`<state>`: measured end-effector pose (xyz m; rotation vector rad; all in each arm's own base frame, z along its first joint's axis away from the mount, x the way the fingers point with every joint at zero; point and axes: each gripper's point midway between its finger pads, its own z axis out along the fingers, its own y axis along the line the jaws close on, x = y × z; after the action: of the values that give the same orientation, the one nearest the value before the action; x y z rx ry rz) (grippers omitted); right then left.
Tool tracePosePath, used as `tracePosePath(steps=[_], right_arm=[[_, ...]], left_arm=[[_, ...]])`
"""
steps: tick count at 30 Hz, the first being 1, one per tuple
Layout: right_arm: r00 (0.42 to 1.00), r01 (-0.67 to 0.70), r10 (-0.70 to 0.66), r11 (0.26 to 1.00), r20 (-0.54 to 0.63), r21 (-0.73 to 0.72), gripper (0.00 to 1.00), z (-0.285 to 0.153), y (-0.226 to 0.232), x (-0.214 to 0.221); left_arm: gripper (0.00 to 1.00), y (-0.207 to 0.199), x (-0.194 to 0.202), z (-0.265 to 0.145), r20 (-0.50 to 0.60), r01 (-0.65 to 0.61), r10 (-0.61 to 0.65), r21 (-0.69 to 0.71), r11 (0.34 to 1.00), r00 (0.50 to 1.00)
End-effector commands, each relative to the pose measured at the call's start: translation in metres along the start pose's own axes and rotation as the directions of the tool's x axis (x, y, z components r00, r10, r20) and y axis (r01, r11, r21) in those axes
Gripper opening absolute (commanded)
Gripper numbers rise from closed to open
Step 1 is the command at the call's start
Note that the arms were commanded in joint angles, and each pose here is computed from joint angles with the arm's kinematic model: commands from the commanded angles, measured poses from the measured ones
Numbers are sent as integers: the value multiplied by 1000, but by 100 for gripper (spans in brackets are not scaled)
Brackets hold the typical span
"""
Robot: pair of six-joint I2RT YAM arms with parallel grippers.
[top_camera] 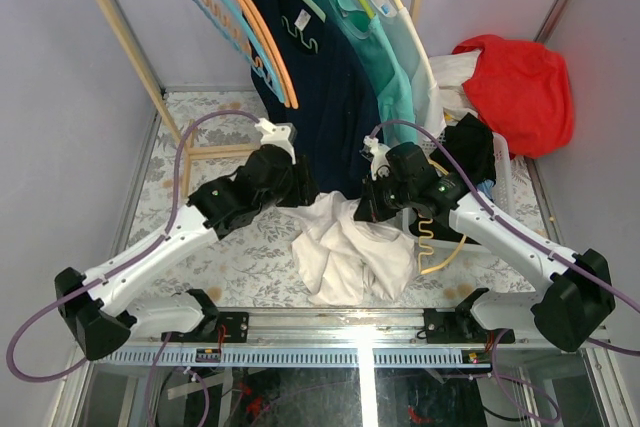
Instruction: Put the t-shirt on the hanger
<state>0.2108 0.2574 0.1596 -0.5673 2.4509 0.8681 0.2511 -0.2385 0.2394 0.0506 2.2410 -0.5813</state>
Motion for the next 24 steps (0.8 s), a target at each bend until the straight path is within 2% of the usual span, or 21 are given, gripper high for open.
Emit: tracePosePath(steps=[1, 6, 11, 17, 24], right_arm=[[994, 17, -14, 999, 105, -31, 0, -2, 13, -27], [994, 21, -18, 999, 109, -26, 0, -2, 11, -26], [994, 16, -14, 1000, 110, -19, 0, 4, 7, -24], [994, 16, -13, 999, 111, -30, 0, 8, 8, -25], [992, 26, -21, 999, 125, -40, 0, 3, 11, -27]], left_arm=[[49, -26, 6, 15, -1, 95, -95, 116, 989, 995], [50, -46, 14, 29, -25, 153, -151, 192, 969, 988], [50, -74, 24, 28, -49, 143, -135, 229, 963, 990], [50, -87, 41, 32, -67, 120, -108, 210, 970, 992], [49, -78, 64, 45, -93, 52, -42, 109, 993, 995]])
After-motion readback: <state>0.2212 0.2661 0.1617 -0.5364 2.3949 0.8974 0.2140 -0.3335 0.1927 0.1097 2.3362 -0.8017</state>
